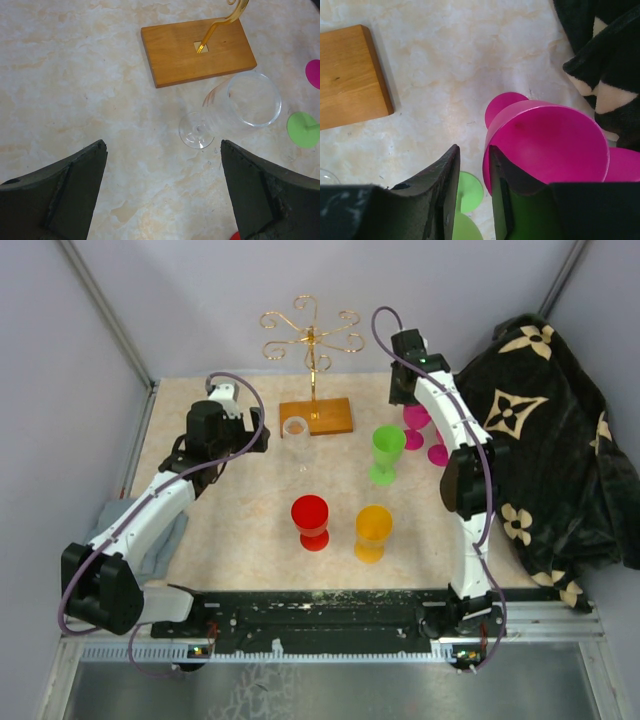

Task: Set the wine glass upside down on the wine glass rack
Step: Pick up the wine glass at the center of the board.

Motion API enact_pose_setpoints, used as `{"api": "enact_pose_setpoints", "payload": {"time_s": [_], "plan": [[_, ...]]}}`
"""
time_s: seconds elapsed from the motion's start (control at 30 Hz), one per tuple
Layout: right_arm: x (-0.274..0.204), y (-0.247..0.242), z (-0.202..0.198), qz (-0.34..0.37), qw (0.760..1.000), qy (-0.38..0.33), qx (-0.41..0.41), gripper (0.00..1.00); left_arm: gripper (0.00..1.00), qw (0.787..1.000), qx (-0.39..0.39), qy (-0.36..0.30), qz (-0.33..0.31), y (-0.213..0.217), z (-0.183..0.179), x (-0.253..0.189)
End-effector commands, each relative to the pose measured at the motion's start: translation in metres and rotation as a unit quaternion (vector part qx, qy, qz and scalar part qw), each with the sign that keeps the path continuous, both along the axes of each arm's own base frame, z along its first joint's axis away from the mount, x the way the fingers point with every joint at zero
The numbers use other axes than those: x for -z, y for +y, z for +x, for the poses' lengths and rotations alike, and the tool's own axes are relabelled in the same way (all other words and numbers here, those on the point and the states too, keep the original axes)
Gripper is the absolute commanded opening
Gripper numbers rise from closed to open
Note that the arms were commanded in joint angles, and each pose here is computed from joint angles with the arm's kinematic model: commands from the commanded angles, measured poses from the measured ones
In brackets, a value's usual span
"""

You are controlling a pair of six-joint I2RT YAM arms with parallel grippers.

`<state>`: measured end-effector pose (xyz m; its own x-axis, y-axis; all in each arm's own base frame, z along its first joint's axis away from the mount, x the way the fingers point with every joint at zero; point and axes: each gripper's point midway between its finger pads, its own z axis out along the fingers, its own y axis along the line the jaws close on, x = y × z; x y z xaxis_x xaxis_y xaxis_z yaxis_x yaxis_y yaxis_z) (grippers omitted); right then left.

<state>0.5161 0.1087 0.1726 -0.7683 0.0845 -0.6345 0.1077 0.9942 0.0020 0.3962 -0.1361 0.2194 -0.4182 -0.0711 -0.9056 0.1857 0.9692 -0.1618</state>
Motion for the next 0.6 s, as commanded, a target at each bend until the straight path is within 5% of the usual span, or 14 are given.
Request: {"api": "enact_pose_setpoints", "payload": {"time_s": [0.0, 0.17, 0.27, 0.57], "plan": [[-0.008, -0.009, 0.012, -0.009, 1.000, -0.022, 0.013, 0.27, 1.00, 1.000, -0.001, -0.013, -0.008, -0.001, -0.001, -0.013], [0.000, -0.012, 0.013, -0.017, 1.000, -0.015, 0.017, 0.19, 1.00, 1.000, -0.001, -0.010, -0.012, -0.001, -0.002, -0.012], [0.002, -0.012, 0.013, -0.018, 1.000, -0.013, 0.018, 0.00, 1.00, 1.000, 0.000, -0.009, -0.013, -0.001, -0.003, -0.012], [-0.022, -0.017, 0.013, -0.019, 0.999, -0.042, 0.028, 0.00, 1.00, 1.000, -0.001, -0.011, -0.013, -0.001, -0.004, -0.014]]}}
